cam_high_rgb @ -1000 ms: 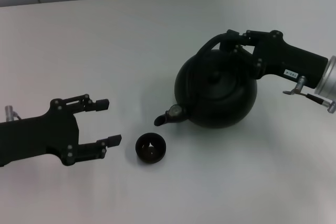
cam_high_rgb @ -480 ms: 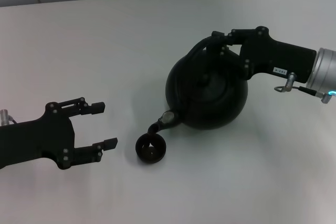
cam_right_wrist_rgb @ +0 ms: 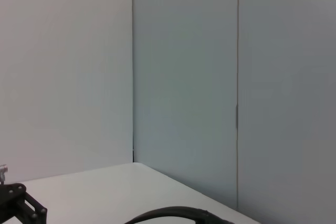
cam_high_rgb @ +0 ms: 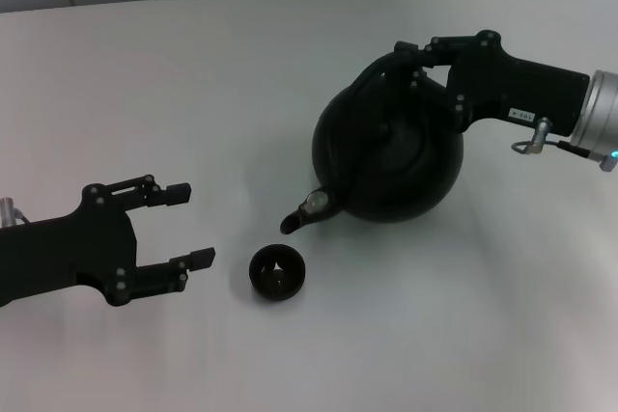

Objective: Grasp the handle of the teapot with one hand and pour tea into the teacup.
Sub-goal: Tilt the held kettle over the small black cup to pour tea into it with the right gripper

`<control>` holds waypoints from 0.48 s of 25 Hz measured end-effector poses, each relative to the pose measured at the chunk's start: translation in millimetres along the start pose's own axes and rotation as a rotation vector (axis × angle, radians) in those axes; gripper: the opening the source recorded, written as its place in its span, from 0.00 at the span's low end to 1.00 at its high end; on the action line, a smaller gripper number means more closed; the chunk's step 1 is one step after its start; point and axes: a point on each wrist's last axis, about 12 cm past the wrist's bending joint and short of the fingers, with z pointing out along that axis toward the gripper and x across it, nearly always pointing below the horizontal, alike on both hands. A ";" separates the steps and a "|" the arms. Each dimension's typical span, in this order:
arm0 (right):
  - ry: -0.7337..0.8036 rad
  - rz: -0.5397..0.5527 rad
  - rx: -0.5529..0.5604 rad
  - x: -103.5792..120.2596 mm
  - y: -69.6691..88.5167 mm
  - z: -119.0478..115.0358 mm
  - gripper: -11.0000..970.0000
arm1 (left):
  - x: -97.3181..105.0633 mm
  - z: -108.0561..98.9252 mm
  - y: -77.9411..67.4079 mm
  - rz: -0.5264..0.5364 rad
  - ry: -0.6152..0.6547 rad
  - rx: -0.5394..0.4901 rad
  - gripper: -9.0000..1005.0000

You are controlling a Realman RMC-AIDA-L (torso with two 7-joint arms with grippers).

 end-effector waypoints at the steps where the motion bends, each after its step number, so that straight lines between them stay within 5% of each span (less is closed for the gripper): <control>1: 0.000 -0.003 0.000 -0.5 -0.4 0.1 0.20 | 0.2 -0.4 0.5 -0.003 -0.002 -0.006 0.74; 12: 0.020 -0.056 -0.027 -7.7 -3.5 3.6 0.19 | 1.8 -0.2 0.1 -0.010 -0.003 -0.020 0.74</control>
